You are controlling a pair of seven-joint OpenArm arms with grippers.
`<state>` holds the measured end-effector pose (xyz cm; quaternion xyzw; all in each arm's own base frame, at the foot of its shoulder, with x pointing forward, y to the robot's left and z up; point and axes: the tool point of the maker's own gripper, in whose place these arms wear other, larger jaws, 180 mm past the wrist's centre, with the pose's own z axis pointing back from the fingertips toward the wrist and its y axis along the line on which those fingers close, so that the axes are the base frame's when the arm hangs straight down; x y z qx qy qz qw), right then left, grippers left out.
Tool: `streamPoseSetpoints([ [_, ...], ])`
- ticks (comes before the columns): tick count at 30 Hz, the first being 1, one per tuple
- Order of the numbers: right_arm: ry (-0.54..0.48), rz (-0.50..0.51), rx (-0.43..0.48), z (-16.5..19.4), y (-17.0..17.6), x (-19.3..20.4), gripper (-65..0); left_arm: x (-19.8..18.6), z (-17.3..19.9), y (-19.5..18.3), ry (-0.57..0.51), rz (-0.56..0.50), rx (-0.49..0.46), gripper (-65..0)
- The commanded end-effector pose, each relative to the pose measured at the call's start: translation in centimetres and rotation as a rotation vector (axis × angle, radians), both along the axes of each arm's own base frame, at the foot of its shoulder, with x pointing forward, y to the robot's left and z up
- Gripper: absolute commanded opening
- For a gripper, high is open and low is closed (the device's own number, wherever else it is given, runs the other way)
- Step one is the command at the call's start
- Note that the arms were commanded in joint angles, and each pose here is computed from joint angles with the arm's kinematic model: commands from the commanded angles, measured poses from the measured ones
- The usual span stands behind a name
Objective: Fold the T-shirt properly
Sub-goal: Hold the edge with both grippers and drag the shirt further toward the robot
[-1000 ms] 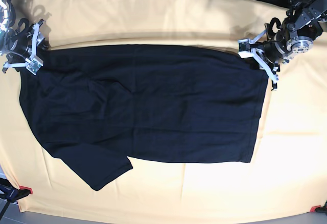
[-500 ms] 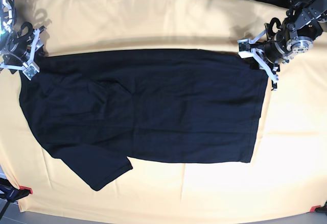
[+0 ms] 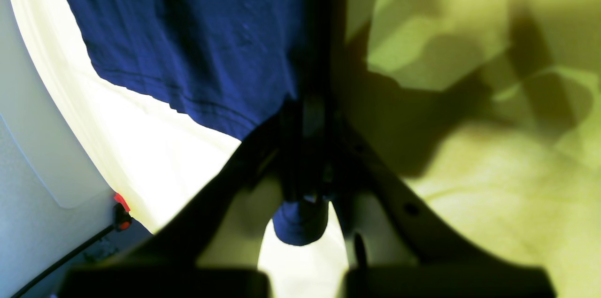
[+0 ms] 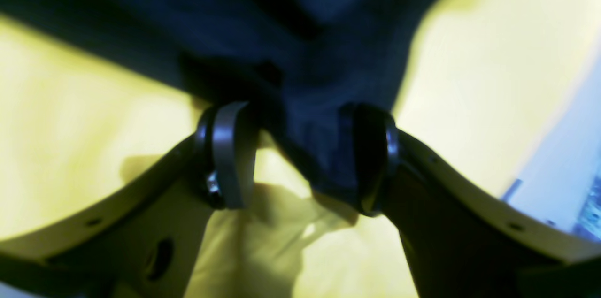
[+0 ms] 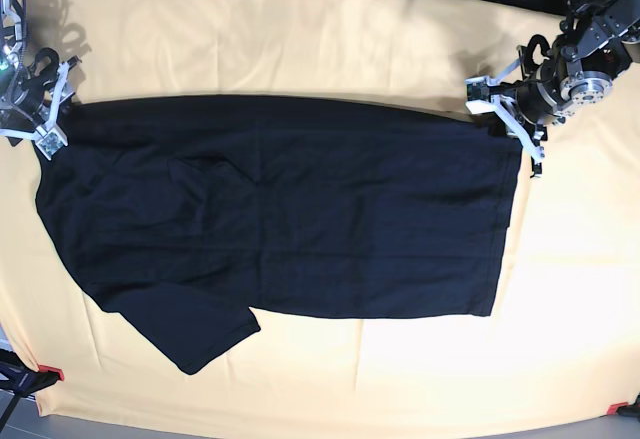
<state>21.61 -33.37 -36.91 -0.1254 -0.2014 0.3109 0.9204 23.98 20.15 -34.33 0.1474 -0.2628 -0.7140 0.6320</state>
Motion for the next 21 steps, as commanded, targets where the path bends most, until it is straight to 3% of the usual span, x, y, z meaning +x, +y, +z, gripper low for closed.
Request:
streamPoseSetpoints([
  [1, -0.018, 0.032, 0.009, 1.0, 0.1, 0.7, -30.5, 0.9, 1.0, 0.8, -0.04, 0.001, 0.024, -65.0],
  [7, -0.007, 0.051, 0.032, 0.9, 0.6, 0.6, -32.9, 0.9, 1.0, 0.8, -0.04, 0.001, 0.025, -65.0],
  [12, 0.0, 0.048, 0.026, 0.9, 0.5, 0.5, -63.5, 1.2, 1.2, 1.0, -0.062, -0.013, 0.049, -65.0],
  [21, 0.09, 0.072, -0.022, 0.5, 0.0, -0.9, -65.0, 0.9, 3.1, 0.2, -0.092, -0.066, 0.06, -65.0],
])
